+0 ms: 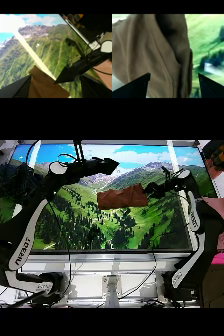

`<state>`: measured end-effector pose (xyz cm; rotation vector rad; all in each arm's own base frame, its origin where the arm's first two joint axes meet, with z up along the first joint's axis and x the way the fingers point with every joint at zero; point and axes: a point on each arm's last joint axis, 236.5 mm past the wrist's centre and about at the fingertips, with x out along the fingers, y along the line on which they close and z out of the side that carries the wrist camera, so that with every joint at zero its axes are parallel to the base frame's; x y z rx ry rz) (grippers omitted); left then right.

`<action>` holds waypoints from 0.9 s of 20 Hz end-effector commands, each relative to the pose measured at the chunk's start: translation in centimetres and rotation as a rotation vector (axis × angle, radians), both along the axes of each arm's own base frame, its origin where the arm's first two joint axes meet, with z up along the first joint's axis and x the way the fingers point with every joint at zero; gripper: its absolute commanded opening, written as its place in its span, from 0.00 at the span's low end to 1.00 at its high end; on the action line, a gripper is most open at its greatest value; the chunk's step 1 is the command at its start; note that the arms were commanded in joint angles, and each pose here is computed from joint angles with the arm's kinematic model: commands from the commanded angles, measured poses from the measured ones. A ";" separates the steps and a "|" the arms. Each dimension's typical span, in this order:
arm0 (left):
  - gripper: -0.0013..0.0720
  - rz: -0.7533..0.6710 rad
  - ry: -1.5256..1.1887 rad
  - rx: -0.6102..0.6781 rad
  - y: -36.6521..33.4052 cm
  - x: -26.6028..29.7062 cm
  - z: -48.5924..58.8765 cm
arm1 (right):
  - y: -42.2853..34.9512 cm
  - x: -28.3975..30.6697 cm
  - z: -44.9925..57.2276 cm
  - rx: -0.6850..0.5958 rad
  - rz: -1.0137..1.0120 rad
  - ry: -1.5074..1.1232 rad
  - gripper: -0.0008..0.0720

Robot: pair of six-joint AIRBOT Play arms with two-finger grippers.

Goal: Fold the clothes and pants, and hang the long-sleeved shirts on hangers.

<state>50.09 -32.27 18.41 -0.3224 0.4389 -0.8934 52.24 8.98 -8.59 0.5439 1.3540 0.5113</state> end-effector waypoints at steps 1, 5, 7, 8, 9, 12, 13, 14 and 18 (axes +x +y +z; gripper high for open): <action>0.97 -0.018 0.015 -0.001 -0.1 -0.3 -0.3 | 3.0 -0.9 -1.7 0.048 0.042 0.048 0.96; 0.97 -0.018 0.014 0.003 -0.1 -0.2 -0.4 | 5.2 -1.5 -2.5 0.051 0.076 0.063 0.95; 0.97 -0.018 0.015 0.003 -0.1 -0.2 -0.4 | 6.4 -1.1 -2.7 0.045 0.081 0.042 0.86; 0.97 -0.018 0.015 0.003 -0.1 -0.2 -0.4 | 7.0 -0.8 -2.7 0.039 0.079 0.025 0.80; 0.97 -0.018 0.014 0.003 -0.1 -0.2 -0.4 | 7.6 -0.5 -2.8 0.033 0.080 0.011 0.68; 0.97 -0.018 0.014 0.004 -0.1 -0.2 -0.4 | 9.1 0.0 -2.8 0.021 0.094 -0.033 0.17; 0.97 -0.018 0.014 0.004 0.0 -0.2 -0.4 | 9.3 0.2 -2.6 0.019 0.099 -0.048 0.04; 0.97 -0.017 0.014 0.004 0.0 -0.2 -0.4 | 9.4 0.5 -2.1 0.015 0.123 -0.079 0.04; 0.97 -0.015 0.014 0.002 0.1 -0.1 -0.4 | 8.4 2.6 3.5 -0.004 0.175 -0.218 0.04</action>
